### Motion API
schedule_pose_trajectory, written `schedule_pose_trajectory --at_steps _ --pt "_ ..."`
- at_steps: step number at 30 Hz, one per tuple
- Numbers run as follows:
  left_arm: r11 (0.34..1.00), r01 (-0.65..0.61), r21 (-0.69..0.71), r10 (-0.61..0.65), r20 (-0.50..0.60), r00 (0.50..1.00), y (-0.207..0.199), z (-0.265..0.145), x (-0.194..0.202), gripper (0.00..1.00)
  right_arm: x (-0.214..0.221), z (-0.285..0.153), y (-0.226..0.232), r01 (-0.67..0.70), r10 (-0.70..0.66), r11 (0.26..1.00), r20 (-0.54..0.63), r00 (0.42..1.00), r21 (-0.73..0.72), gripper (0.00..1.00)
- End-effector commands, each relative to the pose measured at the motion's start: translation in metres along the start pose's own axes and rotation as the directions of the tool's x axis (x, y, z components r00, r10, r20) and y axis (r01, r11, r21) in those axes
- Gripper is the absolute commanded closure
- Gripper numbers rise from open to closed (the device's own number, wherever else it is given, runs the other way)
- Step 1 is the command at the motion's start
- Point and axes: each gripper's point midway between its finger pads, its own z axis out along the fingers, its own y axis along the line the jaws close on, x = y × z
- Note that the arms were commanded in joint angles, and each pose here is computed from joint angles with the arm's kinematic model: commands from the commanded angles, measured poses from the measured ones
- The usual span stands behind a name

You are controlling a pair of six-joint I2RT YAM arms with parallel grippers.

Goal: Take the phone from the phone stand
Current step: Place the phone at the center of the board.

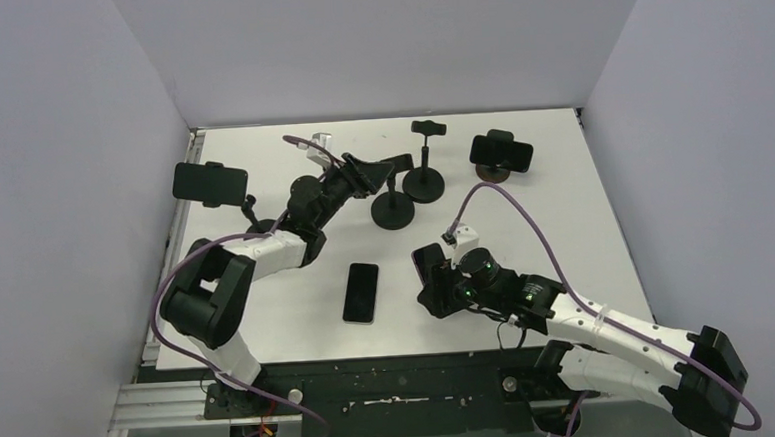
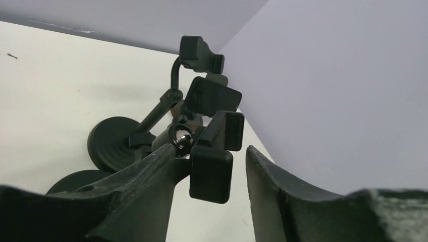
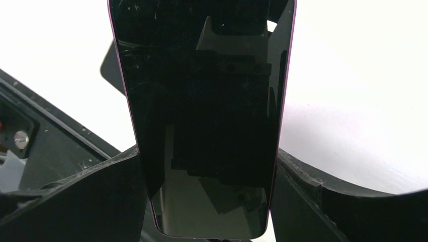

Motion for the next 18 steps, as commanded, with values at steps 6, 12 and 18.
schedule_pose_trajectory --at_steps 6,12,18 --pt "0.999 -0.039 -0.003 0.039 0.009 0.999 -0.016 -0.03 -0.017 0.05 -0.034 0.012 0.011 -0.033 0.026 0.998 0.102 0.994 0.061 1.0" --pt "1.0 -0.022 0.002 0.022 0.07 0.997 -0.046 -0.061 -0.044 0.03 -0.031 0.031 0.012 -0.083 0.071 0.989 0.102 0.992 0.122 1.0" --pt "0.979 -0.117 -0.165 0.137 0.114 0.984 -0.054 -0.111 -0.072 0.03 -0.023 0.056 0.014 -0.165 0.149 0.967 0.094 0.984 0.195 1.0"
